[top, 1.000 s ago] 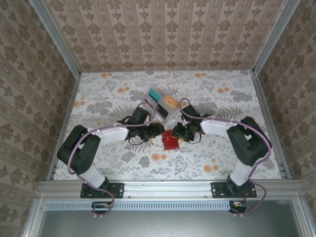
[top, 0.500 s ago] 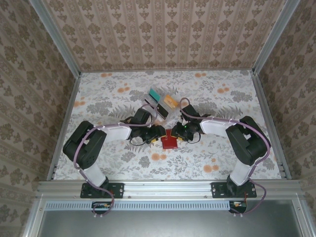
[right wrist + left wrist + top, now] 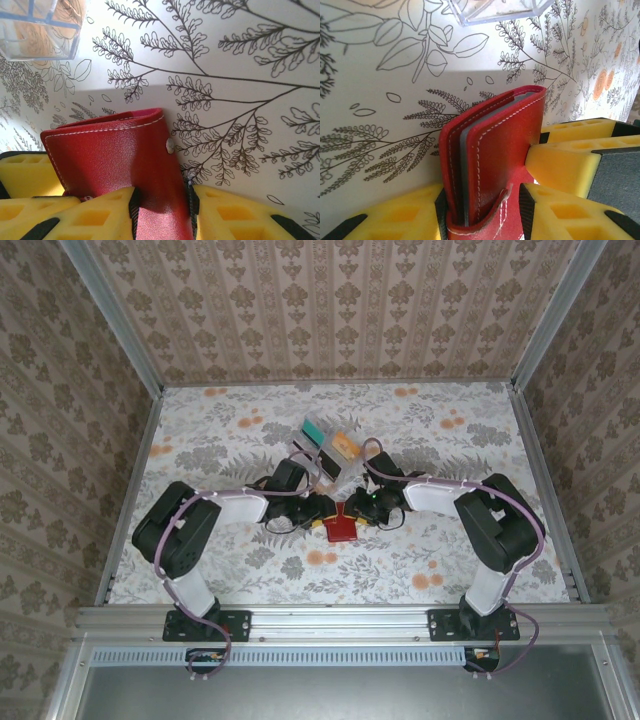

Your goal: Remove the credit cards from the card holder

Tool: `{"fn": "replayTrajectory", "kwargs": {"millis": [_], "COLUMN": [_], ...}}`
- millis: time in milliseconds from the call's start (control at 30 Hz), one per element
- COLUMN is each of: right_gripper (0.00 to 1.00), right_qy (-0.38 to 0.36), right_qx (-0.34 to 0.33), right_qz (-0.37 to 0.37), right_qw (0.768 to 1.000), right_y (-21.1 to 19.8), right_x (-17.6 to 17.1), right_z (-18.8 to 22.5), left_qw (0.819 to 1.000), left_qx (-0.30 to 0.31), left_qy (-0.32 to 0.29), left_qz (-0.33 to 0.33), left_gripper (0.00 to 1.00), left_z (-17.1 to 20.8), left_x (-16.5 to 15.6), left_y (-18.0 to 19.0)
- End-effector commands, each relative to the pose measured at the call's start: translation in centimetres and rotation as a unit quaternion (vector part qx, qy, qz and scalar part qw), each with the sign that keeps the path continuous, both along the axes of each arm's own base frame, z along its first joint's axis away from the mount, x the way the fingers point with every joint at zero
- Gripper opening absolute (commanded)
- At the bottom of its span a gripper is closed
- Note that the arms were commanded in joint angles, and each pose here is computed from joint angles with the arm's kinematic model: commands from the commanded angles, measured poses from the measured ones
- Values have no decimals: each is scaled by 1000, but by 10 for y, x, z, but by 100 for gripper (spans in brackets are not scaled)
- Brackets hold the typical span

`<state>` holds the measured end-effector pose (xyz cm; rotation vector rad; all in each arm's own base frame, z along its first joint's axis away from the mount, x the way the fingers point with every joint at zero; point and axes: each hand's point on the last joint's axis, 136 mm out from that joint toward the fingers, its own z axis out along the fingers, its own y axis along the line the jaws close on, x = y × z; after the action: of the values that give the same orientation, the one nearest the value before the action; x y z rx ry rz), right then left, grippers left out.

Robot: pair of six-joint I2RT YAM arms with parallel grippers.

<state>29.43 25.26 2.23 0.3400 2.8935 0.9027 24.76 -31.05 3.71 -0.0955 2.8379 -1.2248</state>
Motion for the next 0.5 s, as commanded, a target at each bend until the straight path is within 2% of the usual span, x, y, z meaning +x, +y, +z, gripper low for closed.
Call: {"fn": "replayTrajectory", "kwargs": {"millis": [0,133,267,367,467], "right_gripper": [35,38,48,57,67], "right_qy": [7,-4,-60,-97,-117], "right_qx": [27,18,-7,-43,-64], "right_qz": [18,20,32,28,17], "right_qw": [999,1000,998,994,991], "right_y": [16,13,4,-9,-18], "right_x": [-2,0,9,19,26], "right_z": [4,9,27,41,49], "left_qw": [999,999,999,998,989], "left_qx": [-34,-33,-5,48,138], "left_qy": [-10,-15,-36,-47,-49], "left_qz": [-12,-3,3,-6,-25], "left_gripper": [40,28,19,15,15], "left_z": [15,17,24,26,27], "left_x": [5,6,6,1,-7], "left_y": [-14,-7,9,27,55]}}
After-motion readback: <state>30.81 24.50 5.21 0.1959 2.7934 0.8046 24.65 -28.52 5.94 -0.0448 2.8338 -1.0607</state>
